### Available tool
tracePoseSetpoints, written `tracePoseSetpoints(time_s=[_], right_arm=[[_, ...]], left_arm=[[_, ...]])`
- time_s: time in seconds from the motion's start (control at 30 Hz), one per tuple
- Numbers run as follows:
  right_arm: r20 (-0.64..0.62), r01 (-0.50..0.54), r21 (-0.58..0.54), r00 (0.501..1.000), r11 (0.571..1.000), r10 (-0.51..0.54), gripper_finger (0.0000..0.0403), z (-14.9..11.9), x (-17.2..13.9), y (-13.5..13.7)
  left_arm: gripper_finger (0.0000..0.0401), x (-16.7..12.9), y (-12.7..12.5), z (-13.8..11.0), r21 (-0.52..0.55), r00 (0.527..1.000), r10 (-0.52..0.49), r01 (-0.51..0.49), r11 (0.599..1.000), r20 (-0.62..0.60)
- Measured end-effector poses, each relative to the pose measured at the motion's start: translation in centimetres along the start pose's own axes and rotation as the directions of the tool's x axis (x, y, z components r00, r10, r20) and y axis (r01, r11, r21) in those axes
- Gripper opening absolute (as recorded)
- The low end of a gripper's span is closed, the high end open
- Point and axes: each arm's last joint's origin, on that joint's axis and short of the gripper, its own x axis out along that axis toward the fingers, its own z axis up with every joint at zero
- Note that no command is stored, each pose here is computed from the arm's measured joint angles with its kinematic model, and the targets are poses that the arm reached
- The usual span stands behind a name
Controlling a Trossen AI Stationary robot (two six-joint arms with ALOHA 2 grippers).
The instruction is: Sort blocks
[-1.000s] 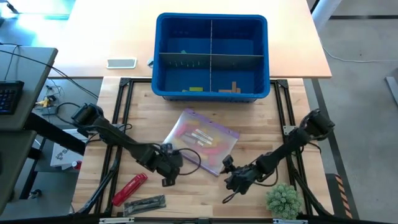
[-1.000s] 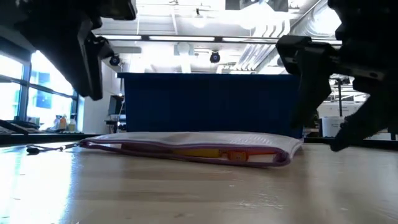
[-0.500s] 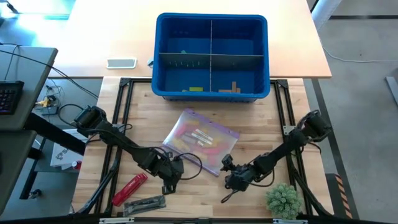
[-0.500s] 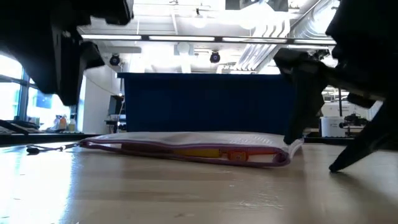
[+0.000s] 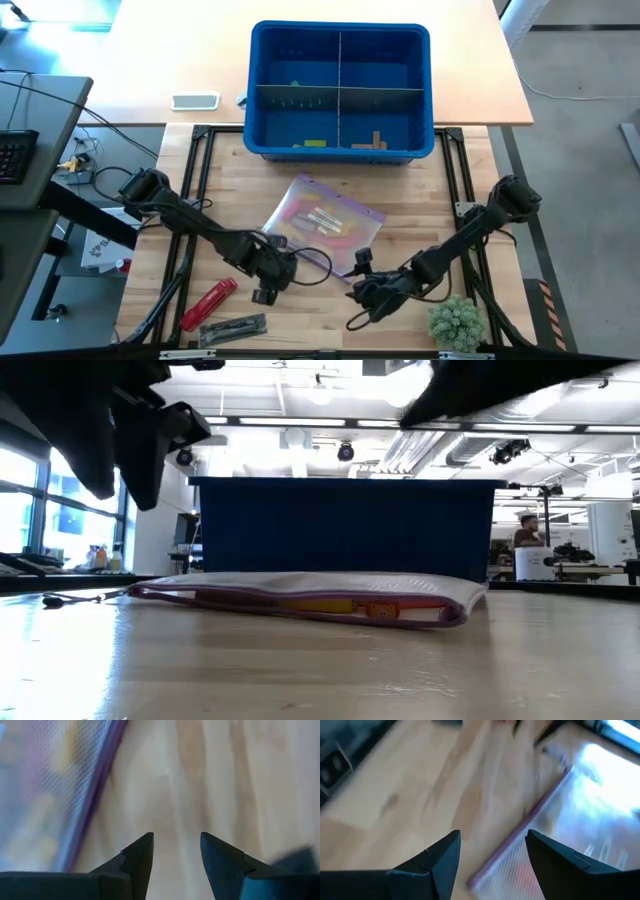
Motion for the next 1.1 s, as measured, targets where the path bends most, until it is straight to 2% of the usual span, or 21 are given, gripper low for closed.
tracePoseSetpoints(time_s=[0.13, 0.23, 0.43, 0.6, 0.73, 0.9, 1.1], right_arm=[[0.049, 0.009, -0.023, 0.999, 1.000, -0.008, 0.0213, 1.7, -0.4, -0.4], [0.053, 0.017, 0.005, 0.998, 1.000, -0.017, 0.0213, 2.1, -0.4, -0.8], [0.044, 0.022, 0.244, 0.998, 0.969, -0.034, 0.0213, 2.1, -0.1, -1.4], [0.051, 0.013, 0.374, 0.998, 0.927, -0.034, 0.0213, 2.2, -0.1, -1.4], [0.084, -0.041, 0.461, 0.996, 0.886, 0.002, 0.0213, 2.5, -0.1, -1.3], [0.113, -0.090, 0.480, 0.993, 0.872, 0.040, 0.0213, 2.8, -0.2, -1.2], [0.169, -0.137, 0.497, 0.984, 0.857, 0.060, 0.0213, 3.4, -0.1, -1.4]], left_arm=[[0.0143, -0.8, 0.8, -0.7, 0.116, 0.997, 0.064, -0.058, 0.992, -0.049], [0.0143, -1.4, 1.1, -1.0, 0.216, 0.993, 0.101, -0.086, 0.973, -0.056], [0.0143, -1.8, 1.2, -1.0, 0.365, 0.990, 0.134, -0.110, 0.924, -0.041], [0.0142, -1.8, 1.5, -0.5, 0.347, 0.980, 0.198, -0.193, 0.918, 0.020], [0.0142, -1.8, 1.5, 0.1, 0.324, 0.977, 0.196, -0.212, 0.922, 0.081], [0.0142, -1.8, 1.2, 0.3, 0.315, 0.976, 0.186, -0.211, 0.925, 0.110], [0.0142, -1.9, 0.5, -0.1, 0.248, 0.979, 0.182, -0.201, 0.948, 0.096]])
